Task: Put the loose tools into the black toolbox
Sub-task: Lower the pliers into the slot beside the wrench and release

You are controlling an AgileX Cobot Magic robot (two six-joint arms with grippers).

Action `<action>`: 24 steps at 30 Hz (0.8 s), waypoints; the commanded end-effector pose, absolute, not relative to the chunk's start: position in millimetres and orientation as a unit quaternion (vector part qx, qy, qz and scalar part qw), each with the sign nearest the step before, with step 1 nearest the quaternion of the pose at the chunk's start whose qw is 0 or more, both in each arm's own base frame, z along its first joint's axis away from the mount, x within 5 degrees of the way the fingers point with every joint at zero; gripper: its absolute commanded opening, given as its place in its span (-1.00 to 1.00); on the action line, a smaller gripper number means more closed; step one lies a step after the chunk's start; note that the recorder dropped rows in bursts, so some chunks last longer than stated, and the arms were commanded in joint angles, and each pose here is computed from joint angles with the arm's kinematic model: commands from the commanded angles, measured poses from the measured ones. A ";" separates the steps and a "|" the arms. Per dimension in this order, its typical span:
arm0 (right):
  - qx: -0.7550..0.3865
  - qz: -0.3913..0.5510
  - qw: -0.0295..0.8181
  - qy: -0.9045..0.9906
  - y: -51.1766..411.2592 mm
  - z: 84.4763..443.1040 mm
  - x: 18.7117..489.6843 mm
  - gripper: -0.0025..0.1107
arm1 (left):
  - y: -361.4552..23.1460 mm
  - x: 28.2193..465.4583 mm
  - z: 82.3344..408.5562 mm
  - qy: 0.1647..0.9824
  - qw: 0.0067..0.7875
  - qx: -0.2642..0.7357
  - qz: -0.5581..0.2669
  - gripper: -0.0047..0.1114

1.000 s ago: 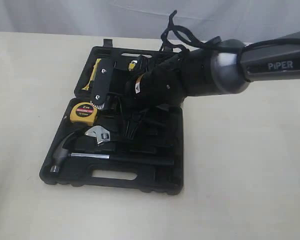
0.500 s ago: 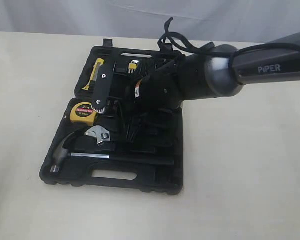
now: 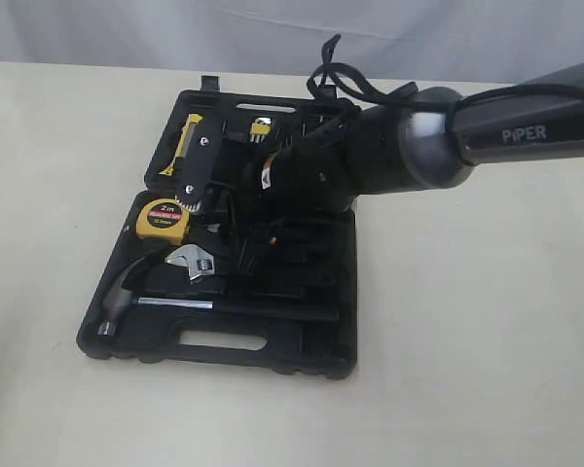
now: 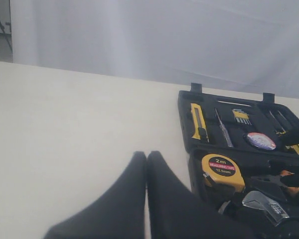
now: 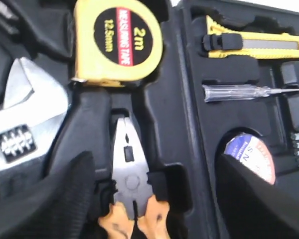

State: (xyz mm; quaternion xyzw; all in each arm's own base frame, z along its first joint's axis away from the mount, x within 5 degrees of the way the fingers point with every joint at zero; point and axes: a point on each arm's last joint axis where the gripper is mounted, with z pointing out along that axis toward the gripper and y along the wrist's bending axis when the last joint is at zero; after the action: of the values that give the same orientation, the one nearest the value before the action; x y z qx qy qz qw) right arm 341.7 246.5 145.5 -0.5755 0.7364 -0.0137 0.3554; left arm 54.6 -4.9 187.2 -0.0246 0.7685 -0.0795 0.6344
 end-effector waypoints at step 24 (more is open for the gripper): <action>-0.284 0.087 0.268 0.917 232.6 109.9 345.4 -0.96 | -5.3 54.7 188.7 0.769 0.634 -0.024 -0.083 -0.92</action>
State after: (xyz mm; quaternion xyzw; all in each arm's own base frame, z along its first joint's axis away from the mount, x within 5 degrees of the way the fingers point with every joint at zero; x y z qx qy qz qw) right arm 346.8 234.3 118.9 -0.2896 0.9084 0.0889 0.2881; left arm 54.6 -4.9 187.2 -0.0246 0.7685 -0.0795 0.6344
